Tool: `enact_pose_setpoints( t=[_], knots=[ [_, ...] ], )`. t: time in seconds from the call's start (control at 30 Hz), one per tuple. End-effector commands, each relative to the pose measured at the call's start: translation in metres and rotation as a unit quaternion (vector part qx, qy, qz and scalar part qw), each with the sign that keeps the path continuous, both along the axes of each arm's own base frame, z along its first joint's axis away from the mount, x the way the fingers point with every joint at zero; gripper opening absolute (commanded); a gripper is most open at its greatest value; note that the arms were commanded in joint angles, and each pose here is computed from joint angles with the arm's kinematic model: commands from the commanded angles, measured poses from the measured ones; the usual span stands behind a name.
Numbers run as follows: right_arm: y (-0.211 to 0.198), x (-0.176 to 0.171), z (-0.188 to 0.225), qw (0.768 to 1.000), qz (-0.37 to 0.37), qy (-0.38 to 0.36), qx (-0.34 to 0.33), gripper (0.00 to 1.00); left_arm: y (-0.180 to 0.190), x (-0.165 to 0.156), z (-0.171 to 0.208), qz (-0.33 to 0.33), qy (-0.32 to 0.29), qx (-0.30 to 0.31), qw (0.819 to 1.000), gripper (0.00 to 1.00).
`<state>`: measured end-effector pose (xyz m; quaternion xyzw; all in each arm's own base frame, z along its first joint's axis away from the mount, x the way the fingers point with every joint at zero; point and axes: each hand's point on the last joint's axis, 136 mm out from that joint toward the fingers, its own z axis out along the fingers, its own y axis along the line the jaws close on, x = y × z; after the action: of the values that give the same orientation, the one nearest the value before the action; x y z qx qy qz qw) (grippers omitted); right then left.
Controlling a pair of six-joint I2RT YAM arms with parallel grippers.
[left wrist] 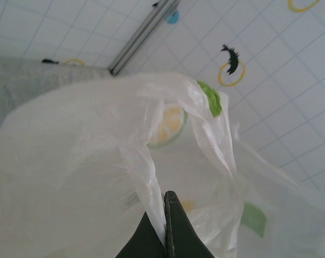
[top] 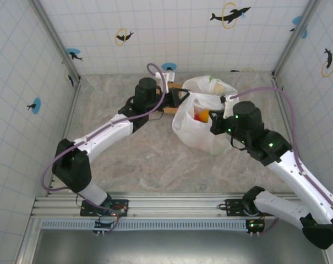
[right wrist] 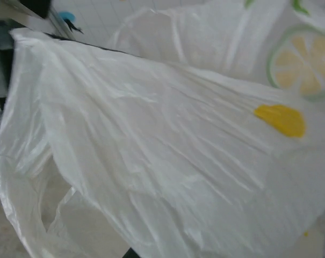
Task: Place the fruits into the plastic bag
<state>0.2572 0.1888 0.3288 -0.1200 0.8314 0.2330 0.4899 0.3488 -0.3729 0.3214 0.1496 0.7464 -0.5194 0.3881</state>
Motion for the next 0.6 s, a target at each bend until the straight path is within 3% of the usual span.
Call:
enact_pose_setpoints(
  t=[0.0,0.2,0.57],
  knots=[
    [-0.002,-0.005,0.036,0.999,0.014,-0.036,0.009,0.00,-0.007,0.004,0.024,-0.015,-0.026,-0.006,1.000,0.00],
    [-0.015,0.003,0.028,0.999,-0.014,-0.032,-0.024,0.00,-0.014,0.016,0.019,-0.010,-0.027,0.004,1.000,0.00],
    [-0.050,0.002,-0.047,0.996,-0.043,0.057,-0.047,0.00,-0.013,0.028,-0.008,0.004,-0.004,0.036,0.999,0.00]
  ],
)
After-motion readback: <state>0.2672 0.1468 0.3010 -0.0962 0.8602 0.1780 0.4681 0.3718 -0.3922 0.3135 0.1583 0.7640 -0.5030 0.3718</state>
